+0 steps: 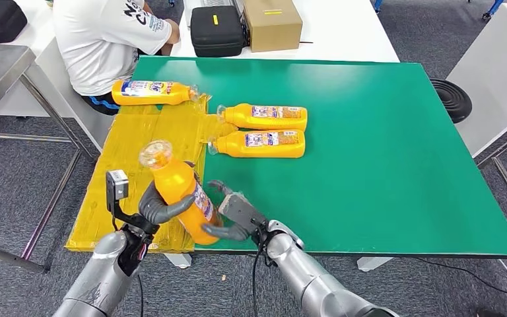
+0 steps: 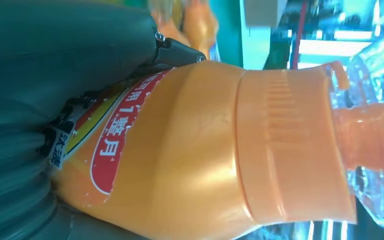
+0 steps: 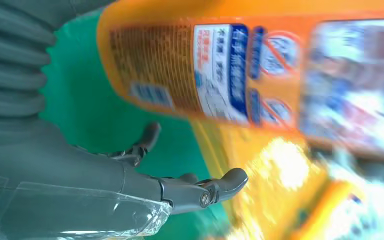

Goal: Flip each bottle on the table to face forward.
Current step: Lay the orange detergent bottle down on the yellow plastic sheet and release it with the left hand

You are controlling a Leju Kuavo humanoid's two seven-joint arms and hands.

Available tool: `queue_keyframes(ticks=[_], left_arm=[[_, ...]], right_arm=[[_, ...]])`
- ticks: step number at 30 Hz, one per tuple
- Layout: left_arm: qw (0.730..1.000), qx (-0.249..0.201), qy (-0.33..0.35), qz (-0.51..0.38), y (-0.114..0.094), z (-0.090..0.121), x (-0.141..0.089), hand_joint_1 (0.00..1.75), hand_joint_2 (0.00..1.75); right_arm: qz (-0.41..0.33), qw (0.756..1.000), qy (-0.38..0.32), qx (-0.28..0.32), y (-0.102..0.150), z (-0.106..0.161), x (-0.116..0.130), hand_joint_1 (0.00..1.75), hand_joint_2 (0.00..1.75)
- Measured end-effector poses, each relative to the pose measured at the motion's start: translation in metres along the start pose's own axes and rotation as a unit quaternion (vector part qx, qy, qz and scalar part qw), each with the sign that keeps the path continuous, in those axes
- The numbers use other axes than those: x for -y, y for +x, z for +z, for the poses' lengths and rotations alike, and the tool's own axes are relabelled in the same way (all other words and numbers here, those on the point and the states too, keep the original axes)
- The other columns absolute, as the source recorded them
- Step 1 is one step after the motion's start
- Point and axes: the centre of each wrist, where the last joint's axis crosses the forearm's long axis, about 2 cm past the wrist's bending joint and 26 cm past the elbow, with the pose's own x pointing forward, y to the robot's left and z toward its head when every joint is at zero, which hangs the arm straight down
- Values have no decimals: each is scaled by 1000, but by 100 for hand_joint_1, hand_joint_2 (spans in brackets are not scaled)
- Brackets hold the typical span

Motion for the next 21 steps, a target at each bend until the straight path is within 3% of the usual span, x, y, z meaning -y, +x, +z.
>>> queue_keyframes(ticks=[8, 14, 19, 21], left_arm=[[989, 56, 57, -126, 57, -16, -39, 175, 175], [963, 98, 86, -235, 111, -30, -62, 175, 175], [932, 109, 114, -326, 133, -32, -70, 175, 175], [902, 94, 132, -400, 143, -32, -76, 175, 175]], right_arm=[[11, 998, -41, 38, 8, 8, 14, 0, 0], [8, 995, -81, 55, 11, 23, 28, 0, 0], [7, 992, -110, 67, 13, 33, 36, 0, 0], [4, 989, -128, 70, 13, 40, 40, 0, 87]])
